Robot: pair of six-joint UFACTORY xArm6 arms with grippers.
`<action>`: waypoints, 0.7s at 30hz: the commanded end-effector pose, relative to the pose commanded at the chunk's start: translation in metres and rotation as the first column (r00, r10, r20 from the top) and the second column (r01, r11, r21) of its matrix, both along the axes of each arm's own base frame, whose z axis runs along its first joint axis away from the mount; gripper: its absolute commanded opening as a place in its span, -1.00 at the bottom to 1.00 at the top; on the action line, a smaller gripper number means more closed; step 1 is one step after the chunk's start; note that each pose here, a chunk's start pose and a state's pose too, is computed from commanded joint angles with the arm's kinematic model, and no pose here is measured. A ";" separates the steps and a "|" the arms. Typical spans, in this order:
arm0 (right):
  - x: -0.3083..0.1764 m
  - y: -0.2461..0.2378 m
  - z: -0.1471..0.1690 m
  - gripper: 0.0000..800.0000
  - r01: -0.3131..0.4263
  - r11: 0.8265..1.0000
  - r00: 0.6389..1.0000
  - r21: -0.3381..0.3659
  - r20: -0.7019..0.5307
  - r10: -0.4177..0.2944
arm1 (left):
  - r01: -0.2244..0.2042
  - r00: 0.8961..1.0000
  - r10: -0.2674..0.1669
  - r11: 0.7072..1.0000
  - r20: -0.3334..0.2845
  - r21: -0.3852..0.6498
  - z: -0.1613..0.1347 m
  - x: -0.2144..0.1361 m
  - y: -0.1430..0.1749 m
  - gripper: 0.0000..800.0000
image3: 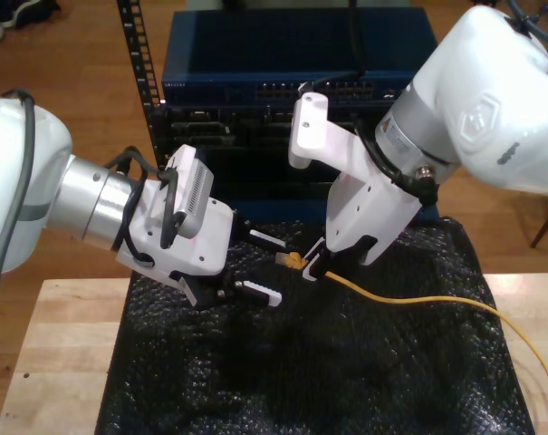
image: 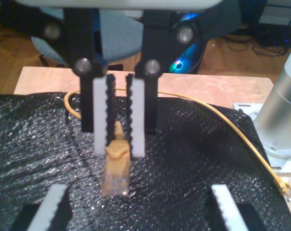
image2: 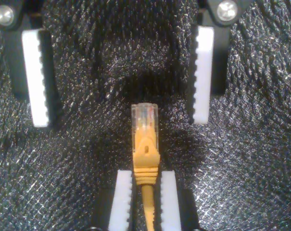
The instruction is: Grab the cable and plug it in
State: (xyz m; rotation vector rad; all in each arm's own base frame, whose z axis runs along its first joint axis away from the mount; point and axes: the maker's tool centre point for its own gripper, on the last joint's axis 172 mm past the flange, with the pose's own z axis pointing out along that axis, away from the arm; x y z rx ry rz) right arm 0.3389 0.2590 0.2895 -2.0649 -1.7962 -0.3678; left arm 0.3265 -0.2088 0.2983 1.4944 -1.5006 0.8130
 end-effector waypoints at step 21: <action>0.000 -0.001 0.006 -0.98 0.004 1.000 1.000 0.006 0.014 -0.004 | -0.007 1.000 0.006 0.998 -0.019 -0.067 0.012 0.000 -0.008 0.06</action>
